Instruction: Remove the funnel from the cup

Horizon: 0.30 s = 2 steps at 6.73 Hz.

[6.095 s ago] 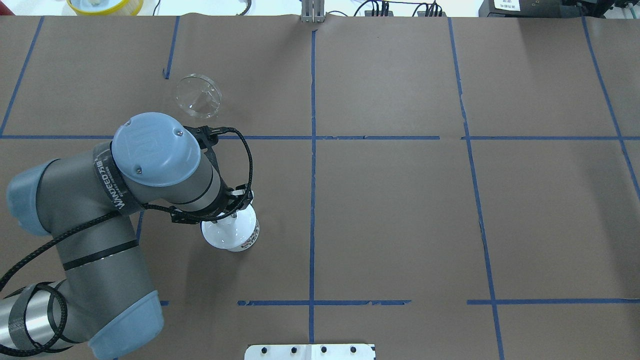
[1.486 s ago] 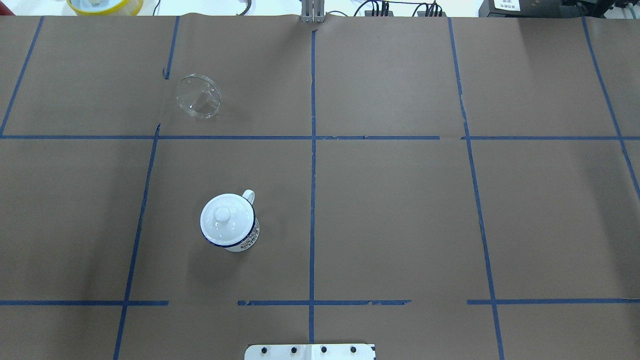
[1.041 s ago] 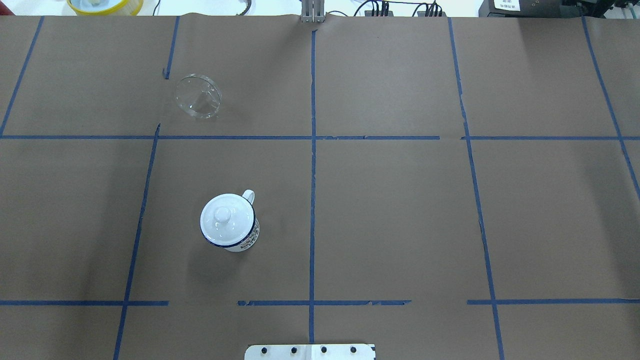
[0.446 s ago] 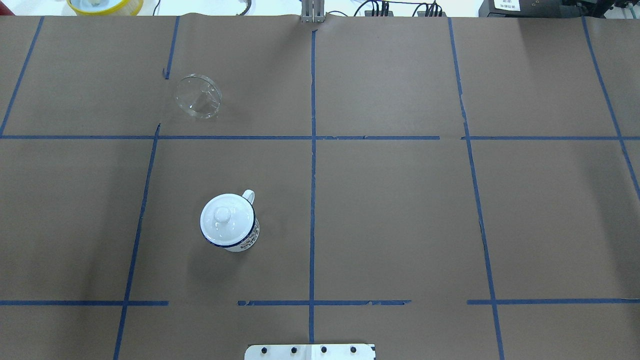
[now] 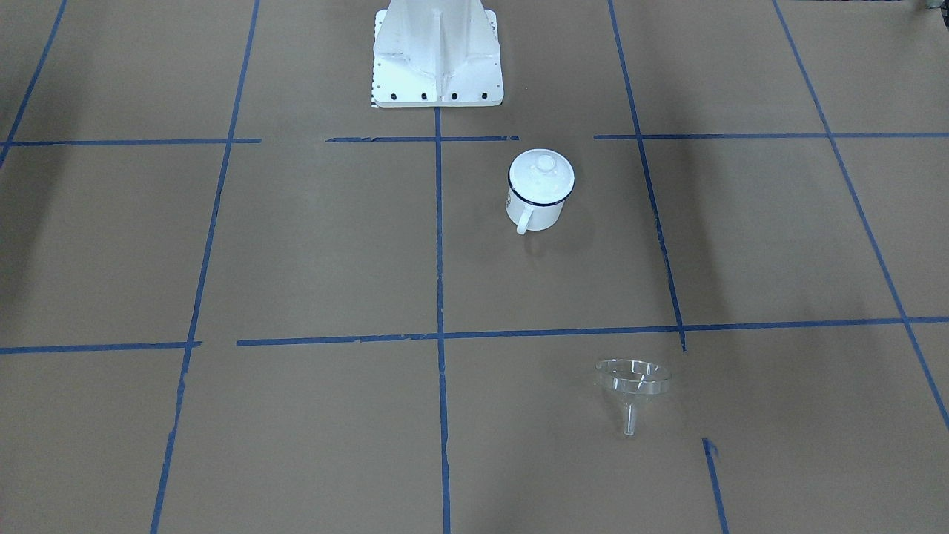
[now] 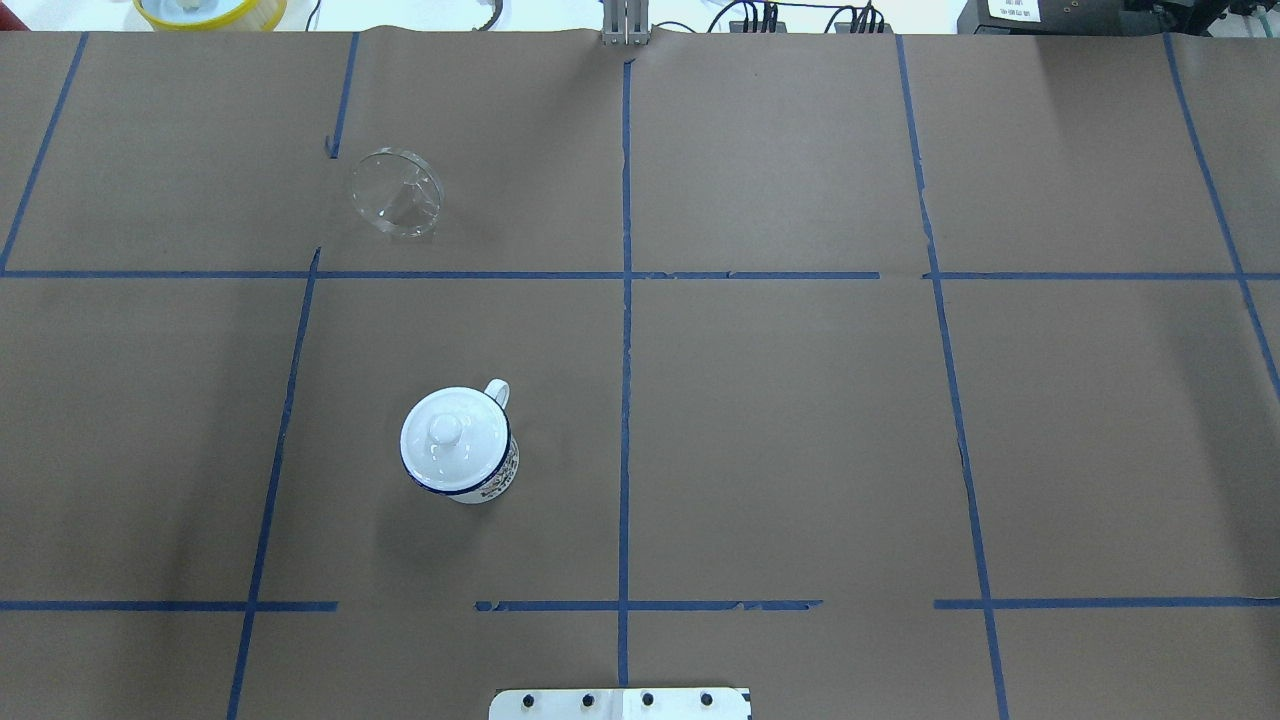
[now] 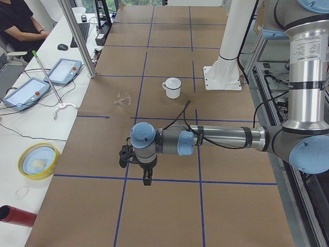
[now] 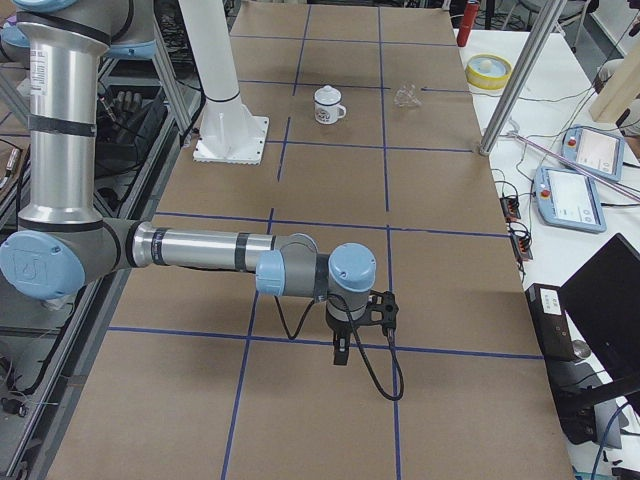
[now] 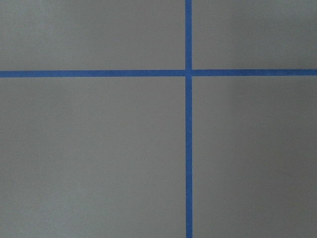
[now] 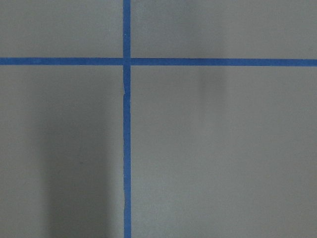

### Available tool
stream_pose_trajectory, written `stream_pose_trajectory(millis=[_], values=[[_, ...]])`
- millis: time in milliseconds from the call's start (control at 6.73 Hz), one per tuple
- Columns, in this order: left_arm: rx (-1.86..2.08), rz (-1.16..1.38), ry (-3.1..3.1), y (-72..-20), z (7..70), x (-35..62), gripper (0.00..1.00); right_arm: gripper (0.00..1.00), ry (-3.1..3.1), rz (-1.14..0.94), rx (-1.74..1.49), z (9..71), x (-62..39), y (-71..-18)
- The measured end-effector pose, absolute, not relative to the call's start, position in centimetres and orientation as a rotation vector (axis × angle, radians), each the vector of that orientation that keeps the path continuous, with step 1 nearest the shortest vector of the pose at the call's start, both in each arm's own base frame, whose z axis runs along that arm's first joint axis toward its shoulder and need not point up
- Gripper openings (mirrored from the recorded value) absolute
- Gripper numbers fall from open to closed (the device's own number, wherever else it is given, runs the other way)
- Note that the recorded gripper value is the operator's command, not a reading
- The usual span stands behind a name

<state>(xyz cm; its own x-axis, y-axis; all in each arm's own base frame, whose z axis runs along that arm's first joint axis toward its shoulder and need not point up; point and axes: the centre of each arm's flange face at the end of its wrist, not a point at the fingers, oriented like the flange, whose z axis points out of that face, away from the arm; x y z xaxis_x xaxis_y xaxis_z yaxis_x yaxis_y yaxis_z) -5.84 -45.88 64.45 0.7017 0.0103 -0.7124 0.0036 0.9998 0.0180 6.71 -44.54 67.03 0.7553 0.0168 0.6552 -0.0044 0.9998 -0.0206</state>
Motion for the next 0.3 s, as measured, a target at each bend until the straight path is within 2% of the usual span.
stream_pose_trajectory(millis=[297], values=[[0.022,0.005,0.792,-46.06,64.30,-5.85,1.00,1.00,-0.715,0.011,-0.018,67.00,6.71,-44.54]])
